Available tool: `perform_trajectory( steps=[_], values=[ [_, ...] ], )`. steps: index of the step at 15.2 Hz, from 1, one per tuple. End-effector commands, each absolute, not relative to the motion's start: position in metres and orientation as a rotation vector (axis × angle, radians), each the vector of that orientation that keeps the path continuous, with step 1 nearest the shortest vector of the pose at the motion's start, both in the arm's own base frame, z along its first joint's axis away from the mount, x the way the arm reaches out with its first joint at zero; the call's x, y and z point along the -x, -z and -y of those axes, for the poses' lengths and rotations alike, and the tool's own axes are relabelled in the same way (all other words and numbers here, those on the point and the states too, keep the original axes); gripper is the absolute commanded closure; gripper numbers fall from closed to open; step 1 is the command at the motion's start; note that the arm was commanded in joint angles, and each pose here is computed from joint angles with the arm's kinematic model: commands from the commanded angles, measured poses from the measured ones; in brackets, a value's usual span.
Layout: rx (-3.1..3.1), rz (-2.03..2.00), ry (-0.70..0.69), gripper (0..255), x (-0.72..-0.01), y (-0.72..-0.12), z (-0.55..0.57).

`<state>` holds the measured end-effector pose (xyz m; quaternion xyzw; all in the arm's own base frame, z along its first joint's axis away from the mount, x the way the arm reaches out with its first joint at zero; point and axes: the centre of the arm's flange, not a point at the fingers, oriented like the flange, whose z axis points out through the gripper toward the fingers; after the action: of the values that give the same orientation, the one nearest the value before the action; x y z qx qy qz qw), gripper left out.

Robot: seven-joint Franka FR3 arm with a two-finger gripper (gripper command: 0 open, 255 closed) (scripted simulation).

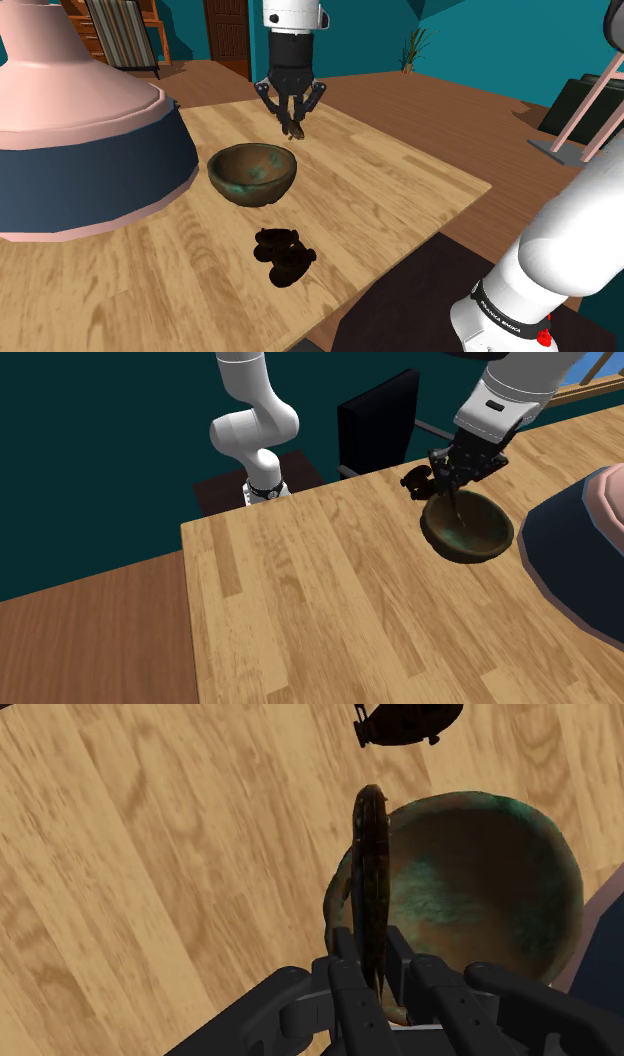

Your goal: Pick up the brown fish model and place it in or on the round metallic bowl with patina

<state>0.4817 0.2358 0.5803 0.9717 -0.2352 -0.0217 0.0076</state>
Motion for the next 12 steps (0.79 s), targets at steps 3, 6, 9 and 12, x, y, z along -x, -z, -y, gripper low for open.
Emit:
perform_trajectory(
  steps=[3,6,9,12],
  values=[
    [-3.038,0.739,0.068,255,-0.511,-0.578,-0.280],
    [-3.038,0.738,0.068,255,-0.523,-0.567,-0.299],
    [-3.038,0.738,0.068,255,-0.523,-0.552,-0.299],
    [-3.038,0.738,0.068,255,-0.523,-0.536,-0.299]
  ],
)
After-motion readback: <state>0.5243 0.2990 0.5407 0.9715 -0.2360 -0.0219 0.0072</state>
